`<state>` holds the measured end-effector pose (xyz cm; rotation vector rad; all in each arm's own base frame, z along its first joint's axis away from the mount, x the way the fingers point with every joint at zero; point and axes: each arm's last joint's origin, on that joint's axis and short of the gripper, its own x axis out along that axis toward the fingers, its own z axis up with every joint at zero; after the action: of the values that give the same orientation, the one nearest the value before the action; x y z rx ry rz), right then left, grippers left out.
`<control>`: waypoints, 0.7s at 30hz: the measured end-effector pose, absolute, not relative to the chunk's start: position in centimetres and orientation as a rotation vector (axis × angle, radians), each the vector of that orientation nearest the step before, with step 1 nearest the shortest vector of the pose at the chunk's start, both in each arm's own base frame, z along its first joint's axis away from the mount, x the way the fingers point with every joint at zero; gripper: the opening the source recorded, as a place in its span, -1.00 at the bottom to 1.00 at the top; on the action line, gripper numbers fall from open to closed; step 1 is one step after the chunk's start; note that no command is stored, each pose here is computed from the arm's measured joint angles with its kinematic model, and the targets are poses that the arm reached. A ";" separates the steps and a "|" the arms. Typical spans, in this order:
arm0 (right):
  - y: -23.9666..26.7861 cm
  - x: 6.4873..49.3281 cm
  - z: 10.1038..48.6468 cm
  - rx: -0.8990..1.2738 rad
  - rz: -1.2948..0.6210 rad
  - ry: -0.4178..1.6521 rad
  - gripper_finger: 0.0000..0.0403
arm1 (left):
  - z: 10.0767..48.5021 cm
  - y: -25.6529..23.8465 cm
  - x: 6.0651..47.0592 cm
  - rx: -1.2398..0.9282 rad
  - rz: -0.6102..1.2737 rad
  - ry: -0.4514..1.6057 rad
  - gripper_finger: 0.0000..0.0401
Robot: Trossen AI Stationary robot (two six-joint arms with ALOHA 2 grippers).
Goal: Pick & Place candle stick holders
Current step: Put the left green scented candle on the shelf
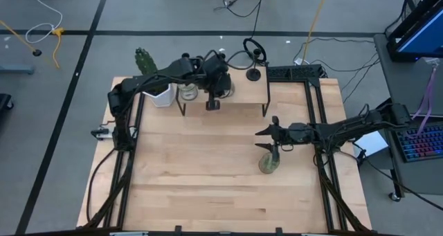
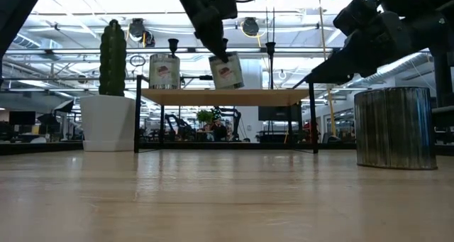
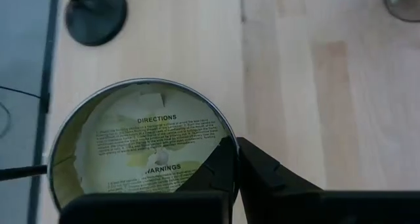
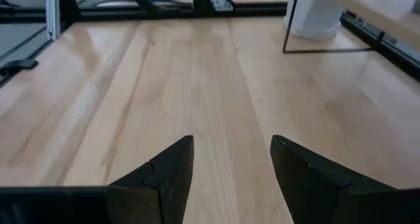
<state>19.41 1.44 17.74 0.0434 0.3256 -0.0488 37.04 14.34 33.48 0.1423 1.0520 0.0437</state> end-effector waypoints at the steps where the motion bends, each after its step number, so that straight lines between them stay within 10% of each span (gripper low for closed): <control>1: 1.4 19.4 17.8 0.036 -0.048 0.325 -0.01 | 33.5 14.3 37.0 0.136 0.046 1.057 -0.94; 21: 1.5 19.5 18.0 0.007 -0.040 0.304 -0.01 | 33.3 14.0 36.8 0.085 0.060 1.084 -0.79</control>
<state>19.49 1.45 17.97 0.0065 0.3042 -0.0401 36.76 14.02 33.30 0.0852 1.0844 0.0602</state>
